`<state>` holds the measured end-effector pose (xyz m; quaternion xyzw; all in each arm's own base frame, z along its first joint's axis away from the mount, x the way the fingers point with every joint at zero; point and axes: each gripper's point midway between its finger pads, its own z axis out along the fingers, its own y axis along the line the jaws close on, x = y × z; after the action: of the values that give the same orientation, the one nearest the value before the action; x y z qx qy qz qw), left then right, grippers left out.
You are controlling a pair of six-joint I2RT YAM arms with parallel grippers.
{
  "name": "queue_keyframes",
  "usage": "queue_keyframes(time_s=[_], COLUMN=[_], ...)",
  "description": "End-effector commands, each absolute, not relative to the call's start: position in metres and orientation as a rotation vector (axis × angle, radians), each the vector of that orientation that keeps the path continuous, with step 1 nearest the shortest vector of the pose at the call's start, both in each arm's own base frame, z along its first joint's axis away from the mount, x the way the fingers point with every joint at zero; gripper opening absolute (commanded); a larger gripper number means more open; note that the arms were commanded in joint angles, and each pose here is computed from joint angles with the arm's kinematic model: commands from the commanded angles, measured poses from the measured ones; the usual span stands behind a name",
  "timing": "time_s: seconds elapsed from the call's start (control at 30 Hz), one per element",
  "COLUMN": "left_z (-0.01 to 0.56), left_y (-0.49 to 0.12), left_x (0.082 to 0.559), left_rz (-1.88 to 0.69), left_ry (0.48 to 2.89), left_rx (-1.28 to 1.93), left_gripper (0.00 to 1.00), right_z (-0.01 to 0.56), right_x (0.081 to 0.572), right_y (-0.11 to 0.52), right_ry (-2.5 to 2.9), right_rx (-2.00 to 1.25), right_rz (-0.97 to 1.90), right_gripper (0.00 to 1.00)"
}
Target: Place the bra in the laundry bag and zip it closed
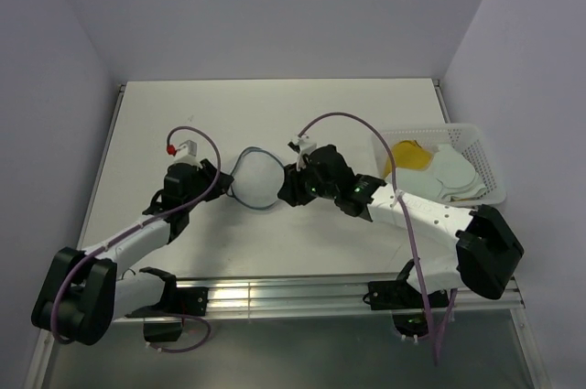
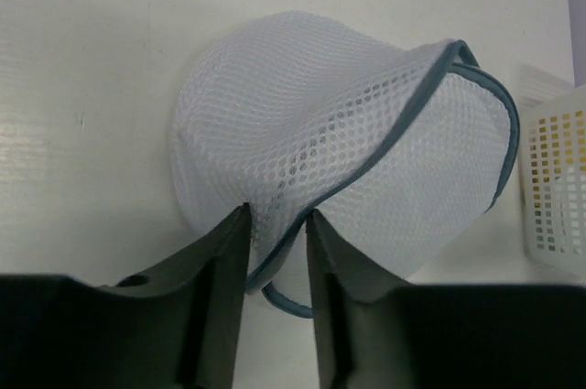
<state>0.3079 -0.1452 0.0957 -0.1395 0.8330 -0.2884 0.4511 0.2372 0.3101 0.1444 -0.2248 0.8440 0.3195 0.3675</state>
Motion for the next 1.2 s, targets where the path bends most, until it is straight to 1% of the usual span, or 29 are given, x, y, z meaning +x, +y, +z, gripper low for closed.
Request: queue_keyframes(time_s=[0.0, 0.03, 0.07, 0.1, 0.13, 0.2, 0.23, 0.27, 0.33, 0.37, 0.43, 0.5, 0.53, 0.63, 0.67, 0.7, 0.77, 0.8, 0.83, 0.87, 0.9, 0.93, 0.97, 1.0, 1.07, 1.17], left_z=[0.105, 0.106, 0.106, 0.107, 0.111, 0.111, 0.116, 0.116, 0.124, 0.121, 0.130, 0.126, 0.129, 0.130, 0.129, 0.131, 0.137, 0.141, 0.147, 0.151, 0.154, 0.156, 0.160, 0.160, 0.163, 0.161], left_y=[-0.150, -0.150, -0.151, -0.153, -0.153, -0.153, -0.153, -0.155, -0.158, -0.160, -0.163, -0.166, -0.168, -0.175, -0.176, -0.179, -0.184, -0.187, -0.188, -0.189, -0.189, -0.189, -0.191, -0.192, -0.195, -0.196], left_x=[0.319, 0.320, 0.319, 0.318, 0.317, 0.312, 0.310, 0.305, 0.300, 0.294, 0.287, 0.278, 0.275, 0.266, 0.264, 0.262, 0.261, 0.261, 0.261, 0.262, 0.262, 0.263, 0.264, 0.265, 0.266, 0.266], left_rz=[-0.726, -0.728, -0.737, -0.743, -0.747, -0.751, -0.761, -0.776, -0.808, -0.829, -0.882, -0.905, -0.923, -0.967, -0.978, -0.998, -1.048, -1.069, -1.090, -1.095, -1.098, -1.102, -1.109, -1.109, -1.119, -1.116], left_ry=[1.994, 1.989, 1.986, 1.980, 1.966, 1.961, 1.943, 1.945, 1.921, 1.928, 1.896, 1.900, 1.889, 1.880, 1.878, 1.871, 1.860, 1.848, 1.829, 1.819, 1.811, 1.805, 1.798, 1.806, 1.816, 1.826], left_rx=[-0.310, -0.313, -0.314, -0.310, -0.309, -0.312, -0.310, -0.305, -0.295, -0.298, -0.315, -0.327, -0.328, -0.334, -0.340, -0.339, -0.343, -0.336, -0.333, -0.337, -0.339, -0.339, -0.336, -0.332, -0.320, -0.329], left_gripper=[0.34, 0.24, 0.17, 0.05, 0.00, 0.00, 0.00, 0.00, 0.00, 0.00, 0.00, 0.00, 0.00, 0.00, 0.00, 0.00, 0.00, 0.00, 0.00, 0.00, 0.00, 0.00, 0.00, 0.00, 0.00, 0.00], right_z=[0.166, 0.163, 0.161, 0.154, 0.152, 0.151, 0.140, 0.142, 0.125, 0.122, 0.108, 0.097, 0.097, 0.101, 0.108, 0.113, 0.110, 0.126, 0.129, 0.119, 0.135, 0.135, 0.124, 0.128, 0.114, 0.114], right_x=[0.239, 0.241, 0.245, 0.250, 0.255, 0.270, 0.276, 0.285, 0.299, 0.307, 0.320, 0.333, 0.339, 0.353, 0.356, 0.355, 0.341, 0.335, 0.329, 0.313, 0.304, 0.296, 0.275, 0.264, 0.241, 0.232], right_y=[0.327, 0.329, 0.328, 0.327, 0.327, 0.325, 0.326, 0.325, 0.320, 0.316, 0.314, 0.312, 0.315, 0.325, 0.330, 0.332, 0.327, 0.325, 0.321, 0.317, 0.317, 0.317, 0.320, 0.324, 0.327, 0.333], right_ry=[2.078, 2.081, 2.086, 2.100, 2.105, 2.110, 2.137, 2.143, 2.182, 2.189, 2.205, 2.223, 2.210, 2.186, 2.179, 2.176, 2.196, 2.159, 2.150, 2.166, 2.122, 2.115, 2.125, 2.101, 2.110, 2.083], right_rx=[-0.530, -0.517, -0.488, -0.466, -0.444, -0.389, -0.381, -0.355, -0.300, -0.258, -0.210, -0.181, -0.177, -0.176, -0.195, -0.216, -0.259, -0.262, -0.260, -0.281, -0.298, -0.323, -0.404, -0.460, -0.550, -0.587], right_rz=[0.905, 0.897, 0.880, 0.859, 0.840, 0.778, 0.757, 0.746, 0.696, 0.688, 0.673, 0.664, 0.676, 0.716, 0.741, 0.744, 0.721, 0.737, 0.734, 0.722, 0.745, 0.747, 0.755, 0.778, 0.775, 0.808], right_gripper=[0.42, 0.45, 0.50, 0.51, 0.52, 0.52, 0.51, 0.47, 0.40, 0.35, 0.33, 0.33, 0.34, 0.43, 0.51, 0.54, 0.60, 0.61, 0.62, 0.65, 0.66, 0.69, 0.69, 0.69, 0.69, 0.67])
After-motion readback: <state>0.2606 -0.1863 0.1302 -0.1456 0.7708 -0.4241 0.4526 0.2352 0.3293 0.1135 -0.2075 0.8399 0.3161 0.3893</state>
